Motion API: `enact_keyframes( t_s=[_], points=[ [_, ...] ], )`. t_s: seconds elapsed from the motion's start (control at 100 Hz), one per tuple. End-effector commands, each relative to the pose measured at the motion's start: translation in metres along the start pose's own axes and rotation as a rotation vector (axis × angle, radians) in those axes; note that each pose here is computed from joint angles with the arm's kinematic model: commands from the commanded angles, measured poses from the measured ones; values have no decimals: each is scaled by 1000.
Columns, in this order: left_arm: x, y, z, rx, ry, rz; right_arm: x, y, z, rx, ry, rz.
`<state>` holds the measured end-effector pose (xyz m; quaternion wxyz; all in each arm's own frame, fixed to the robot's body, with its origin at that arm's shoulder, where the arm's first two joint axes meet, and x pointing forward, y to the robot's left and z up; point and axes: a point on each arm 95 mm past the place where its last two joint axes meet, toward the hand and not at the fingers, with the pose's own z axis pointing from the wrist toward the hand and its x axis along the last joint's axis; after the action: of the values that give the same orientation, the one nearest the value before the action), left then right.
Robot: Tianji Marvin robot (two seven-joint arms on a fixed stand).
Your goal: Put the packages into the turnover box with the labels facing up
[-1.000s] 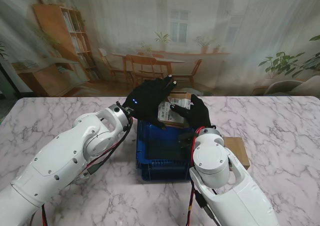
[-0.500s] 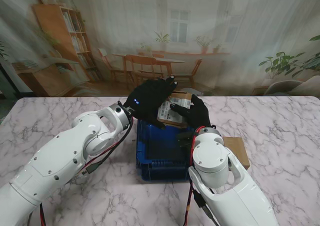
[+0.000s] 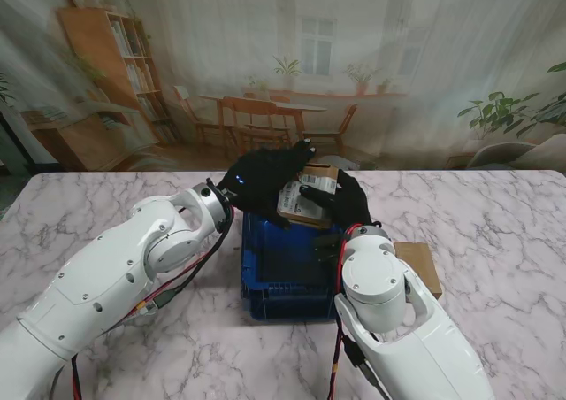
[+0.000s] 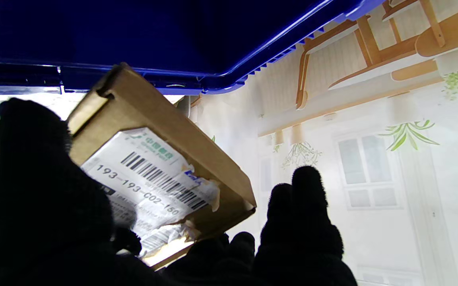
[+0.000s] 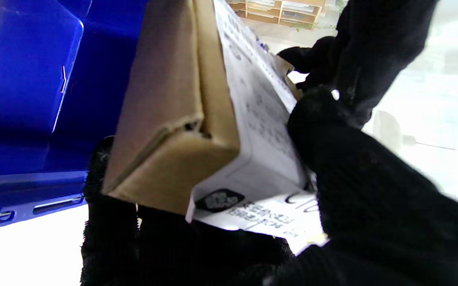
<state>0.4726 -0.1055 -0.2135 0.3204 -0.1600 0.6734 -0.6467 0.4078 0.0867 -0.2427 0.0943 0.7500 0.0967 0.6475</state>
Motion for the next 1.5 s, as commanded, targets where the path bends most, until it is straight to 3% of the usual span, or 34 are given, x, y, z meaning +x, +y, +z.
enact_keyframes(
  t_s=[0.0,0.74,1.27,1.49],
  points=[
    [9,0,5,-6,19,-2,9,-14,-4,46,10,30],
    [18,4,12,-3,26,-70,11,-20,-5,82,10,62],
    [14,-1,10,-10,-39,-106,7,-18,-7,139,-8,78],
    [10,-3,9,-28,-56,-122,3,-10,-8,115,35,50]
  ],
)
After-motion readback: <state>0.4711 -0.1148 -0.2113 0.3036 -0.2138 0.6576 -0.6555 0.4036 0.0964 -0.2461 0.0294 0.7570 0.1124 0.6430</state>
